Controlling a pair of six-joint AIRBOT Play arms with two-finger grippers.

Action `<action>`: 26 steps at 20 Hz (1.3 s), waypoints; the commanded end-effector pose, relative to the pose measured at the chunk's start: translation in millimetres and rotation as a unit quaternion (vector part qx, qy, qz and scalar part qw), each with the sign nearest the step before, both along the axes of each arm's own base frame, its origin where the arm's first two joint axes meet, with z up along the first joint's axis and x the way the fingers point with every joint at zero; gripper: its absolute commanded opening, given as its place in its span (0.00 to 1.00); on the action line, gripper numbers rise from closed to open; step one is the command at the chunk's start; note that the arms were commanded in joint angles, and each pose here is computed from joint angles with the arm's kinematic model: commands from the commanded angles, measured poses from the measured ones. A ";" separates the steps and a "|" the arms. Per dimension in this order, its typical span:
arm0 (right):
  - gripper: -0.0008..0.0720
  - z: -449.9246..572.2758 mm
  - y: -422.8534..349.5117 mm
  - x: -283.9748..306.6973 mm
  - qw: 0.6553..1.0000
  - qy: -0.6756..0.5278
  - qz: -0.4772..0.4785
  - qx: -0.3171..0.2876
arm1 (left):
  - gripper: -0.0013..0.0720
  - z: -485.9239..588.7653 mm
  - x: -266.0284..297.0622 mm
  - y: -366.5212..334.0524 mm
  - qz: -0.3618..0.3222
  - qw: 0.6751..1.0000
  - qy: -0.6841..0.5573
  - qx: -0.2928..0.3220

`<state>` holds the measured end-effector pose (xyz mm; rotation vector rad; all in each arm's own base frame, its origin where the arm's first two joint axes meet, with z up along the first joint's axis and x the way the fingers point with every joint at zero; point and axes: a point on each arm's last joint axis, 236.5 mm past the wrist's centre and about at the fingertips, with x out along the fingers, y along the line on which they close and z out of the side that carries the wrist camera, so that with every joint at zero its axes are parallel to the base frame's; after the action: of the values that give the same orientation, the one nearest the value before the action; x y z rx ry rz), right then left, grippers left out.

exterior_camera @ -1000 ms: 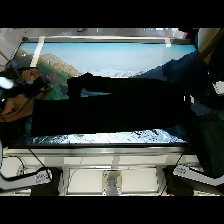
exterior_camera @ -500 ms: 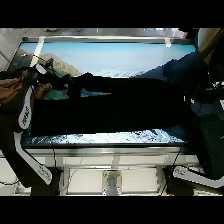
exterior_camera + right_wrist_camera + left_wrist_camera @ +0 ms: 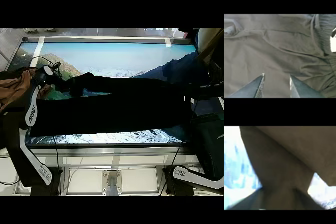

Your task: Fold the clothes and pants, and hang the long-sleeved shirts on hangers.

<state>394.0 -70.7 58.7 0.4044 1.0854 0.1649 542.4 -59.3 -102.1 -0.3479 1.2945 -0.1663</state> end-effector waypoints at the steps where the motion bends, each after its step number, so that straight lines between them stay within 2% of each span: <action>1: 0.49 -0.4 0.7 1.4 1.000 -0.002 0.001 -0.002 | 0.04 -2.9 -1.8 -6.0 -0.029 1.000 -0.004 0.010; 7: 0.48 -1.5 2.6 -2.0 1.000 0.005 0.005 0.000 | 0.03 40.1 15.4 12.3 -0.020 0.998 -0.052 0.027; 10: 0.48 -2.5 5.1 -5.7 1.000 0.013 0.011 0.004 | 0.03 100.8 27.0 58.8 -0.003 0.988 -0.110 0.108; 14: 0.48 -2.4 5.3 -5.6 1.000 0.013 0.010 0.004 | 0.03 178.3 20.0 113.6 0.002 0.958 -0.169 0.232; 19: 0.48 -2.5 6.2 -6.6 1.000 0.015 0.010 0.007 | 0.03 170.8 14.6 148.3 -0.005 0.940 -0.143 0.311; 22: 0.48 -2.8 7.2 -8.0 1.000 0.018 0.012 0.008 | 0.03 150.3 8.4 168.8 0.014 0.933 -0.104 0.343; 23: 0.48 -2.8 7.2 -8.1 1.000 0.018 0.013 0.008 | 0.13 142.9 6.0 169.0 0.016 0.936 -0.092 0.340; 24: 0.48 -2.9 7.3 -8.2 1.000 0.018 0.013 0.008 | 0.68 139.0 4.6 169.1 0.016 0.937 -0.086 0.339; 25: 0.48 -3.0 7.8 -9.0 1.000 0.020 0.014 0.009 | 0.97 139.5 5.5 166.9 0.019 0.937 -0.088 0.338; 26: 0.48 -3.2 8.4 -9.8 1.000 0.021 0.015 0.010 | 0.99 143.2 5.9 166.6 0.019 0.936 -0.092 0.339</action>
<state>385.9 -64.0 56.1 0.4085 1.1248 0.1888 551.4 100.2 43.1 0.2172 1.0674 0.2400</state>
